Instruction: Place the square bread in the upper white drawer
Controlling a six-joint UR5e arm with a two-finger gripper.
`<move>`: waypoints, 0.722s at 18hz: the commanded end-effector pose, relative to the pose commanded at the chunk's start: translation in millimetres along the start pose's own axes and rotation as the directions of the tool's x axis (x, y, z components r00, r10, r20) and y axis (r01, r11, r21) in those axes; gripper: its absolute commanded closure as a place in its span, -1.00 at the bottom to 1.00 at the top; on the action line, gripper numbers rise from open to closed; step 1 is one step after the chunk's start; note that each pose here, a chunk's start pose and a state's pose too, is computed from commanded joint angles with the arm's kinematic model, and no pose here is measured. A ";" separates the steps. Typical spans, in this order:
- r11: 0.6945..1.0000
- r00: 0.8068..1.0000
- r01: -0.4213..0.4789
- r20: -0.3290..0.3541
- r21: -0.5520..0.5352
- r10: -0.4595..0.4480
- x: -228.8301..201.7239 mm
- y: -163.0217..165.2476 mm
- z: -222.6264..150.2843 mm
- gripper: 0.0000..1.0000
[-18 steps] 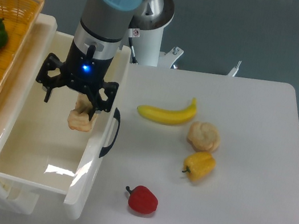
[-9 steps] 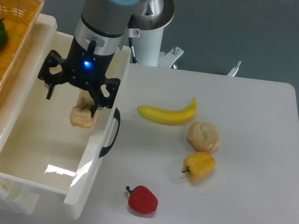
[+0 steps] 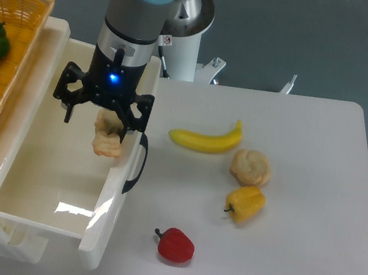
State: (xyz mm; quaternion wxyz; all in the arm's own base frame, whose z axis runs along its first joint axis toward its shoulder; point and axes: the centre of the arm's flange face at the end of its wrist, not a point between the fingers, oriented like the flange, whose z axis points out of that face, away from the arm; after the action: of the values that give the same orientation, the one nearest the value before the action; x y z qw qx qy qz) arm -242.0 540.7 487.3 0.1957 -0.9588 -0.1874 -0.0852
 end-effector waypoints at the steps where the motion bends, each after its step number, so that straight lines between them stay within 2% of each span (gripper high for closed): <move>1: 1.000 1.000 -0.001 -0.001 0.000 0.001 0.9 0.0 0.2 -1.00; 13: 1.000 1.000 -0.011 -0.004 0.010 0.011 10.0 1.9 -8.8 -1.00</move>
State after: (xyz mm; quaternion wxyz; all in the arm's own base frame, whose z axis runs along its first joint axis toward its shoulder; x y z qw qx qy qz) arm -232.9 538.7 497.1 0.2014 -0.9586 -0.1822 -0.0853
